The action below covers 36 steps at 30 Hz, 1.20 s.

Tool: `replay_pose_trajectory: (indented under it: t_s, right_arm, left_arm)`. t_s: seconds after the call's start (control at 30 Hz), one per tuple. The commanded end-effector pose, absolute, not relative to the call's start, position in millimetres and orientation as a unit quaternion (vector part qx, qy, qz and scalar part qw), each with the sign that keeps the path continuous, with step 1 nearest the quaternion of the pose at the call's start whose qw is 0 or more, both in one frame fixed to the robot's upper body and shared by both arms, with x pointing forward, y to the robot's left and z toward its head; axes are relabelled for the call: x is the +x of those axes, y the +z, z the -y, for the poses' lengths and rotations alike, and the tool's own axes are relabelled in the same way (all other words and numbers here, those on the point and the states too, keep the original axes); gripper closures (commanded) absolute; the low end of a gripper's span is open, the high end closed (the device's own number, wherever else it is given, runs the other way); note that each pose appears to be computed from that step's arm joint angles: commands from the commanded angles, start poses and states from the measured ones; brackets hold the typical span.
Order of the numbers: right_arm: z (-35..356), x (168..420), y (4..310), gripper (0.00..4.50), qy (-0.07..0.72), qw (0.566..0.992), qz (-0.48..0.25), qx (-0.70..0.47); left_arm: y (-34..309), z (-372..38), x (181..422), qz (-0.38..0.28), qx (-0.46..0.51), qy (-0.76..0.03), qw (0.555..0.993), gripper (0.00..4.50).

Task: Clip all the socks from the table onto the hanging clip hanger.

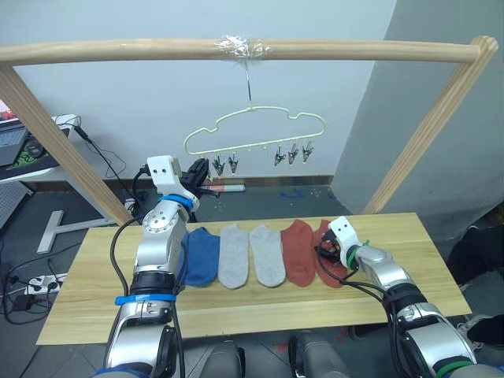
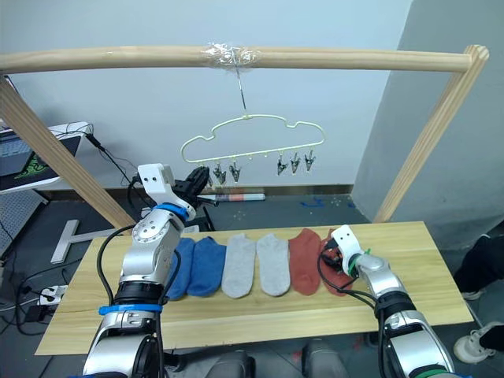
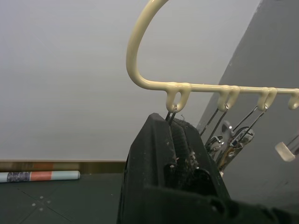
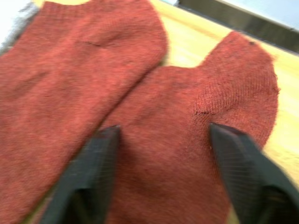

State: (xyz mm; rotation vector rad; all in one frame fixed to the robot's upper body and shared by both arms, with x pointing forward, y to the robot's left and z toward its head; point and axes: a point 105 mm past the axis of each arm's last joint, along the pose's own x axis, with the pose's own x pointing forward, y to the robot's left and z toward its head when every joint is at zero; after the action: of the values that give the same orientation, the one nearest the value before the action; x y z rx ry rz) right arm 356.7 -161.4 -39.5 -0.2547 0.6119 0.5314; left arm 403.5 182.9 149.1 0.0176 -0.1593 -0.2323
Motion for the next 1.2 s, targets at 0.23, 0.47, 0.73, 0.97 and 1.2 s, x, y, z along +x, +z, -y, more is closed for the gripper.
replay_pose_trajectory:
  t_s: [0.23, 0.47, 0.73, 0.97, 1.2]
  right_arm:
    - [191, 327, -58, 4.47, 0.261, 0.890, -0.361, -0.094]
    - [183, 335, 10, 4.47, 0.369, 0.860, -0.209, -0.284]
    - [100, 319, 69, 4.47, 0.497, 0.800, -0.085, -0.326]
    - [14, 317, 103, 4.47, 0.565, 0.784, -0.022, -0.258]
    - [-20, 329, 107, 4.47, 0.592, 0.767, -0.015, -0.248]
  left_arm:
    - [157, -182, 400, 0.090, 0.010, -0.126, 0.988, 4.50]
    - [149, -185, 396, 0.048, -0.084, -0.148, 0.984, 4.50]
    - [148, -185, 388, -0.012, -0.232, -0.198, 0.952, 4.50]
    - [160, -188, 385, -0.012, -0.264, -0.213, 0.941, 4.50]
    - [161, -178, 379, -0.014, -0.264, -0.232, 0.936, 4.50]
